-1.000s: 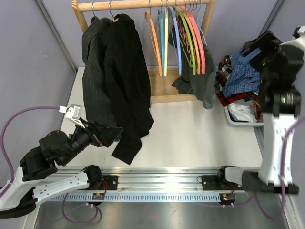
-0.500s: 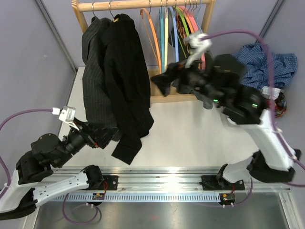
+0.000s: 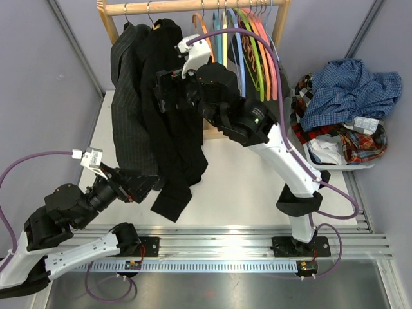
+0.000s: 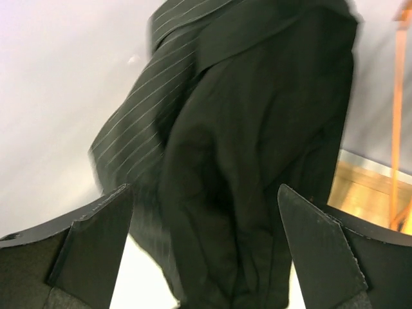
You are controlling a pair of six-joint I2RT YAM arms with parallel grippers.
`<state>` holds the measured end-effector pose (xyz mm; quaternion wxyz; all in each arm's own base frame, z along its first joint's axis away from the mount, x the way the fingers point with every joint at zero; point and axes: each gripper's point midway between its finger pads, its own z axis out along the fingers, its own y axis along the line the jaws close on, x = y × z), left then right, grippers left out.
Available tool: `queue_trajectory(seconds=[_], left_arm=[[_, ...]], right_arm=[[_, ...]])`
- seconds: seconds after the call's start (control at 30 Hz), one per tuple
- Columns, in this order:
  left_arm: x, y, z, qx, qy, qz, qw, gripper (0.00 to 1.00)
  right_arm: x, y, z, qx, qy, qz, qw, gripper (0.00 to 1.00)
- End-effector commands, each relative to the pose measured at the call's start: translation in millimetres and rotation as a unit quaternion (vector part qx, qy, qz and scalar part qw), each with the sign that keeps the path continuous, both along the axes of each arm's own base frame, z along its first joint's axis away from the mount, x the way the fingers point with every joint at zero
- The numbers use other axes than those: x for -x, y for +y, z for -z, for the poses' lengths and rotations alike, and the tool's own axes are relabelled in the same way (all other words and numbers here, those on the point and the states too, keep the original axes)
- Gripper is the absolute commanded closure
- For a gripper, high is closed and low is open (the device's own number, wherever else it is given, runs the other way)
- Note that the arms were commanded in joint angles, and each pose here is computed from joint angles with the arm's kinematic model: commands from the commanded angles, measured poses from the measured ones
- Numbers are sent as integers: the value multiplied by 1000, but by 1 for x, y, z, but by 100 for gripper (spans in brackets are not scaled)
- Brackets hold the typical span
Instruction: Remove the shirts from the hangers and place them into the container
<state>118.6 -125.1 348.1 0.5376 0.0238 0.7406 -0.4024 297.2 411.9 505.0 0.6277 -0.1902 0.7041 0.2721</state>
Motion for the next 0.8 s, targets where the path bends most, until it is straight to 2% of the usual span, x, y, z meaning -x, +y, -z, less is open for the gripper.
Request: queue_trajectory(seconds=[0.0,0.1,0.27,0.43,0.5,0.63,0.77], left_arm=[[2,0,-10,29,-7,4,1000,1],[2,0,-6,32,-7,3,999,1],[2,1,-1,31,-3,0,1000,1],[1,3,-1,35,-7,-4,999,1],[2,4,0,37,-7,-3,999,1],[5,5,1,47,-5,2,999,1],[9,12,3,58,-2,-1,998,1]], right_arm=[[-23,-13,-30,-87,-23,99,991,1],[-30,4,-28,-103,-25,91,990,1],[-24,53,-12,-103,-22,6,994,0],[-34,75,6,-103,-21,-10,994,0],[-42,75,11,-101,-23,7,995,1],[-79,58,17,-117,-43,112,986,1],[-98,46,10,-143,-68,172,972,11]])
